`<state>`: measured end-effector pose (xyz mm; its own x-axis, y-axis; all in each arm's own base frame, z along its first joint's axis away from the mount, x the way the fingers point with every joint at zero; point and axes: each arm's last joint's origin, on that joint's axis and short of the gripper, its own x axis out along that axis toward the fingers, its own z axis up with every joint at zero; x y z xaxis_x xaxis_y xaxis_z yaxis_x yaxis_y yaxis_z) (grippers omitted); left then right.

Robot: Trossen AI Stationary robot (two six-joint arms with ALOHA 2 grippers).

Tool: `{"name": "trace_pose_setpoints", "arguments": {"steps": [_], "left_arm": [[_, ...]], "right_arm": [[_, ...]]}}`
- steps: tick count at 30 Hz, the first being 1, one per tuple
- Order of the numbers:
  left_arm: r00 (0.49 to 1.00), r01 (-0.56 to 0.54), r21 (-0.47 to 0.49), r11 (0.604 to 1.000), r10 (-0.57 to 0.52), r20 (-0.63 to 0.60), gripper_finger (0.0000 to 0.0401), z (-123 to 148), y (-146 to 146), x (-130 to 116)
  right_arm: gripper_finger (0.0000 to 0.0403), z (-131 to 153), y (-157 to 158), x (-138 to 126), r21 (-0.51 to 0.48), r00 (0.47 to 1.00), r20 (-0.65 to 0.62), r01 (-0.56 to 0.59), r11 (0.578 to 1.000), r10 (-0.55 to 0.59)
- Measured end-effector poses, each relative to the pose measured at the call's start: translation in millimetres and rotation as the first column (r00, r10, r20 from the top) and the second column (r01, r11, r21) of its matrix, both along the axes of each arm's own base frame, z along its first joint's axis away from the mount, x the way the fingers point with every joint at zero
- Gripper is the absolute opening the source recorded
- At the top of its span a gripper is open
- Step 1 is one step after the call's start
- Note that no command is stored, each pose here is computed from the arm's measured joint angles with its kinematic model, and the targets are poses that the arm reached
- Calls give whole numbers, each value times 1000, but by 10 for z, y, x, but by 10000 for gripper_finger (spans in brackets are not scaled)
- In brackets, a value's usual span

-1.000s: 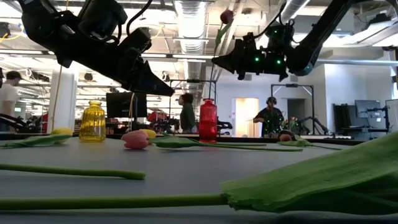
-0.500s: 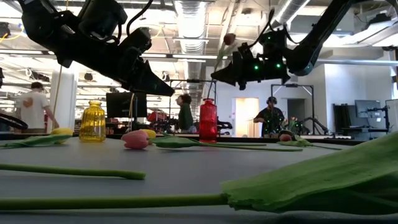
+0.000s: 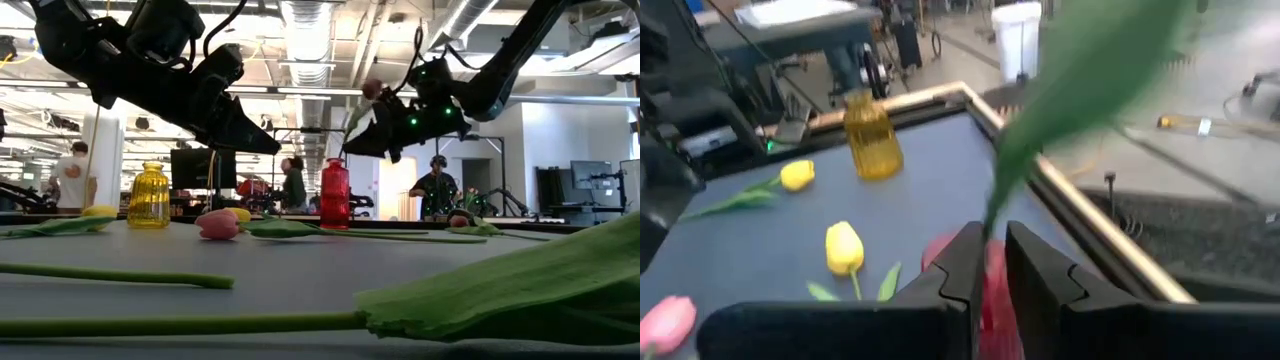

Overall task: Sort flowers into vase by color
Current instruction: Put the bottom dark red flower into the red flower vase, then adjust the red flower vase

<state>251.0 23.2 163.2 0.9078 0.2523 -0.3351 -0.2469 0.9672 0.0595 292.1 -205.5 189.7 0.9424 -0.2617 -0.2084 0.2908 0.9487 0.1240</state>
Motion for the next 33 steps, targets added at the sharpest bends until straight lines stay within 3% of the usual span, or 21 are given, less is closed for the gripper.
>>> {"name": "trace_pose_setpoints", "arguments": {"steps": [9,14,17,20,25,33], "left_arm": [[1000,-1,-4,1000,1,1,125,0,0,0],[1000,-1,-4,1000,1,-5,125,-5,0,-2],[1000,-3,-9,1000,3,-16,125,-16,0,-6],[999,-5,-12,1000,4,-39,125,-37,-1,-14],[999,-9,-20,1000,8,-48,125,-47,-1,-19],[999,-9,-20,1000,8,-47,125,-47,-1,-18]], "right_arm": [[190,92,-41,117,84,983,-182,-20,996,35],[237,209,21,185,145,920,-368,-84,986,133],[244,272,104,165,242,842,-497,-98,965,210],[242,219,202,70,347,726,-631,-50,936,273],[233,180,281,-112,456,605,-718,35,889,344],[225,202,308,-120,460,602,-719,35,887,349]]}}
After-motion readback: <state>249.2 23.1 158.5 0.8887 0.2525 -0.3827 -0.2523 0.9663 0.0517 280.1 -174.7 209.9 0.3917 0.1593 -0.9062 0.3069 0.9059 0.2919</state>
